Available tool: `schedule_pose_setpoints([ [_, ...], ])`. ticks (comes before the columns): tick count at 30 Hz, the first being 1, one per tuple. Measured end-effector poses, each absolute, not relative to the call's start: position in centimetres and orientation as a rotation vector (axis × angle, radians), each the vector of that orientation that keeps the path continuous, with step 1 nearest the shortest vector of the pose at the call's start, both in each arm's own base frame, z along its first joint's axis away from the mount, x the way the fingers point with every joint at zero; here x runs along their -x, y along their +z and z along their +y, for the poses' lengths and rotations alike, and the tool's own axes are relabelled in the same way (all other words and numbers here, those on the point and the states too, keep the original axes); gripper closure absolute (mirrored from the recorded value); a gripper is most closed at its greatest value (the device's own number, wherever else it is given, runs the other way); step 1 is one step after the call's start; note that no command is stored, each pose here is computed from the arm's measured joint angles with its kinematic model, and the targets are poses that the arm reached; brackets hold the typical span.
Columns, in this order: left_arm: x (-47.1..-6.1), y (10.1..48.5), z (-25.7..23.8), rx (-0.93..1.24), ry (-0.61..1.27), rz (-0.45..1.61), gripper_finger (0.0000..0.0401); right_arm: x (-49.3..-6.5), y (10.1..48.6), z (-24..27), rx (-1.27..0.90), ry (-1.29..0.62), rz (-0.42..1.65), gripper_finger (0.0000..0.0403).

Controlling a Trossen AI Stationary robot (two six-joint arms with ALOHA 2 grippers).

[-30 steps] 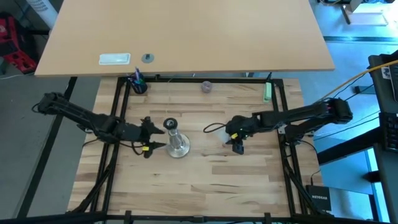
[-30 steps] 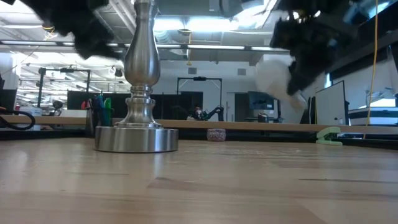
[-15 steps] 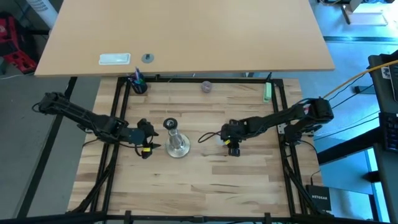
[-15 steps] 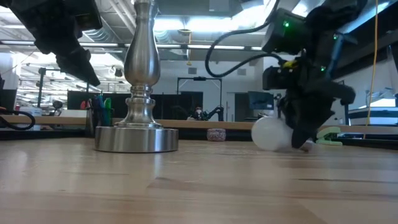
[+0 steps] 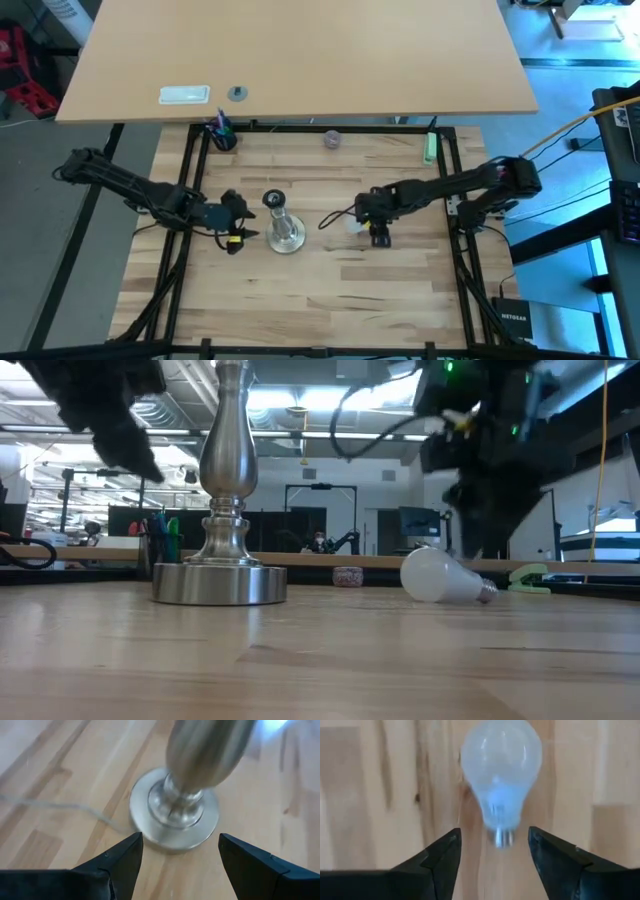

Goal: Screw lightbulb
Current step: Return to Home Position

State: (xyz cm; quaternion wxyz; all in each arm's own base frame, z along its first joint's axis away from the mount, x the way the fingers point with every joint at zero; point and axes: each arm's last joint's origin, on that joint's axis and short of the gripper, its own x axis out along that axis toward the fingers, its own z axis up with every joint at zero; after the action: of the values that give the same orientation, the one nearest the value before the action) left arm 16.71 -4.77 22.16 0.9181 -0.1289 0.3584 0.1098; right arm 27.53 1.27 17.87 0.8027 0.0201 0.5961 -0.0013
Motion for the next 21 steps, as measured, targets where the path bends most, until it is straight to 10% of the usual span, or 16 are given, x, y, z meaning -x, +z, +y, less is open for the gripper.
schedule_pose_setpoints([
  [7,-16.4,24.8,-4.6,0.222,0.174,0.617,0.0196,-24.4,23.8,1.2,-0.068,-0.003,1.243,0.0196],
  [15,-14.3,25.9,-3.8,0.102,0.105,0.381,0.036,-18.7,26.0,0.9,-0.085,0.045,0.552,0.0387],
  [21,-12.8,25.9,-3.3,0.265,0.138,0.356,0.0394,-15.0,25.3,0.7,-0.104,0.015,0.386,0.035],
])
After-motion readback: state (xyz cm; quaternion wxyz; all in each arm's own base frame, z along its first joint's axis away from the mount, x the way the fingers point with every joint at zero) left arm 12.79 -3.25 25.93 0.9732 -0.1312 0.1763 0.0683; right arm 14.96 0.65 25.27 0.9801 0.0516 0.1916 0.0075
